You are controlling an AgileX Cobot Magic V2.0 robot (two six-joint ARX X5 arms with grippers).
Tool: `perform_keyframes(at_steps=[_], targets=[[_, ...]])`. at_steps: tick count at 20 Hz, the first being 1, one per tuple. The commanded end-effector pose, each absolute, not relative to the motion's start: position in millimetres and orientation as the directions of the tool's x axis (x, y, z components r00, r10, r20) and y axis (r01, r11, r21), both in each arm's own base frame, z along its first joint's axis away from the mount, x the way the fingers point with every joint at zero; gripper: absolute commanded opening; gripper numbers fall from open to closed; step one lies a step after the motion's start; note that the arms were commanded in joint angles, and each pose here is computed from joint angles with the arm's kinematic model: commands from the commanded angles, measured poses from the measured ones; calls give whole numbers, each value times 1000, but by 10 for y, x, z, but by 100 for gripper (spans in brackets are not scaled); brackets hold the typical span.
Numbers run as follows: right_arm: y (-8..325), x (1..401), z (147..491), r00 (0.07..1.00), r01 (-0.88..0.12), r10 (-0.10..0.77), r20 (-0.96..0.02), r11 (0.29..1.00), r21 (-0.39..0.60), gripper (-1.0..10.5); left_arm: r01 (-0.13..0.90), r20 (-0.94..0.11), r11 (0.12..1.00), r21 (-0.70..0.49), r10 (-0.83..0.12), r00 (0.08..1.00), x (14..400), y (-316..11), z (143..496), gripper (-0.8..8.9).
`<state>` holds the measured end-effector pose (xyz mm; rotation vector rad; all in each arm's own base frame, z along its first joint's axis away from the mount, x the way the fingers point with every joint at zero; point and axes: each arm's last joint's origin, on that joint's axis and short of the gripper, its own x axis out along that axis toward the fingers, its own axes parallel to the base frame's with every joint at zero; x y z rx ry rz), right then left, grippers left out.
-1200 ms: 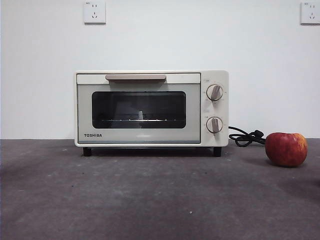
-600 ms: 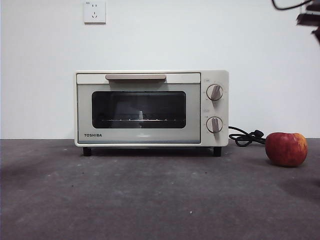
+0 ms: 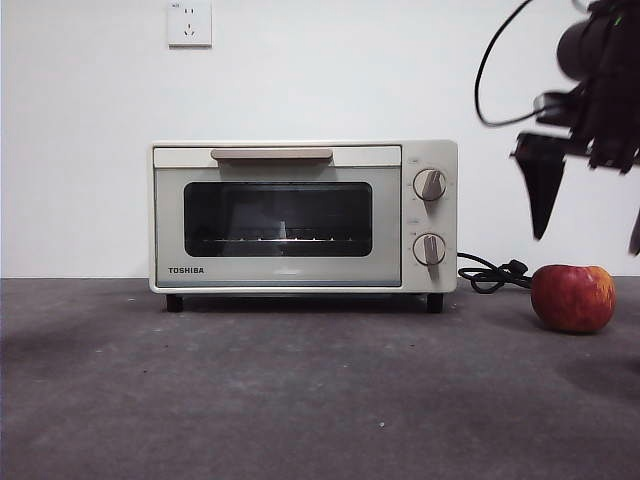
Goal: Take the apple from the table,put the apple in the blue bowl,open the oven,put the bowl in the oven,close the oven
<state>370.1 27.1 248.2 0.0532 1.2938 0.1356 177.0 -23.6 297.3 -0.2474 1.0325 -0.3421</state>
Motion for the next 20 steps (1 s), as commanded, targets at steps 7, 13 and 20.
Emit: perform_keyframes(at_steps=[7, 13, 20], targets=[[339, 4036, 2059, 250, -82, 91, -964, 994, 72, 697, 181, -784, 917, -354, -397, 477, 1784, -243, 2979, -4], [342, 4089, 1894, 222, -74, 78, -972, 995, 63, 174, 183, -781, 917, -353, -397, 482, 1791, -243, 2982, -4], [328, 3911, 2197, 193, -102, 76, -978, 993, 57, -10, 242, -761, 903, -356, -430, 485, 1903, -293, 2954, -5]])
